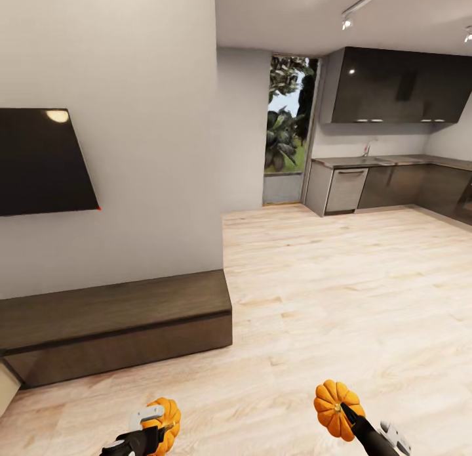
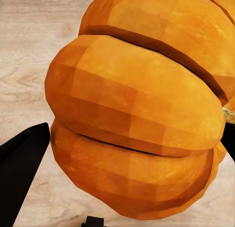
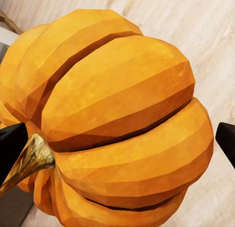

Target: Place each of the two pumpkins and all three candles from the living room inside a cabinet in the living room (use any cabinet), then make sure every cabinet is closed, and position the cauldron so it is next to a table in the living room.

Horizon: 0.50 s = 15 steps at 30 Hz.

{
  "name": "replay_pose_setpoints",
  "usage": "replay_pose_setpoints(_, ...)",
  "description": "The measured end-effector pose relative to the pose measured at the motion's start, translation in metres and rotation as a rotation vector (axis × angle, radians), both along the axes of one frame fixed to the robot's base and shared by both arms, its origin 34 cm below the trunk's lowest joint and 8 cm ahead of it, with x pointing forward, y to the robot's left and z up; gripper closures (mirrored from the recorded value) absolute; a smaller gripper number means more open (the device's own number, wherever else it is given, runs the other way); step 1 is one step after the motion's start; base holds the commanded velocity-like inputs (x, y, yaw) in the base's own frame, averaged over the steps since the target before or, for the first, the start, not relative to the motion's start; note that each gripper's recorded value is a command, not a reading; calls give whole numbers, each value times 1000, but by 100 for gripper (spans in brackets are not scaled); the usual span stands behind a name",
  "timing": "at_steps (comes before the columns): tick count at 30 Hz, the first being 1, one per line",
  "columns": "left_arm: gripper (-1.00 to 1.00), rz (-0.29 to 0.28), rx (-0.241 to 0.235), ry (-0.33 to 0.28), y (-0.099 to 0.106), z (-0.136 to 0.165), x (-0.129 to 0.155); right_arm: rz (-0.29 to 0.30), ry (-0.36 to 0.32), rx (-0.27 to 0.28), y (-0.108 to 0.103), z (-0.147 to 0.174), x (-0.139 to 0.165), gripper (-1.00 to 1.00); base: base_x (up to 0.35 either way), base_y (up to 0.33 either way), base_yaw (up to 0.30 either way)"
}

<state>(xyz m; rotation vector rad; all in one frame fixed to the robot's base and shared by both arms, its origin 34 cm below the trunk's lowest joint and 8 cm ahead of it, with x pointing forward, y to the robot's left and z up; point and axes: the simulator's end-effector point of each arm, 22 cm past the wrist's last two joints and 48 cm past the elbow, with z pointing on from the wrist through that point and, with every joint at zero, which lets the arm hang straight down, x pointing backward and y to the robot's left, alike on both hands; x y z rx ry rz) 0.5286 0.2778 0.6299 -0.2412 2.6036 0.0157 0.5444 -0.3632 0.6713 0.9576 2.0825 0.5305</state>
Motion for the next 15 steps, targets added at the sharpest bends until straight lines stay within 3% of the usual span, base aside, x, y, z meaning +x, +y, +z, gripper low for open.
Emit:
replay_pose_setpoints(3,100,0,0,-2,0,0,0,-1,1,-1,0,0,0,100,0,0,47)
replay_pose_setpoints(8,100,1,1,-6,1,1,1,-18,33,-16,-3,-6,-4,100,0,0,199)
replay_pose_setpoints(10,100,2,2,-7,2,2,2,-38,71,-34,-6,-12,-9,100,0,0,247)
replay_pose_setpoints(15,100,2,2,-11,2,3,3,-57,275,-149,-4,-45,-41,100,0,0,263)
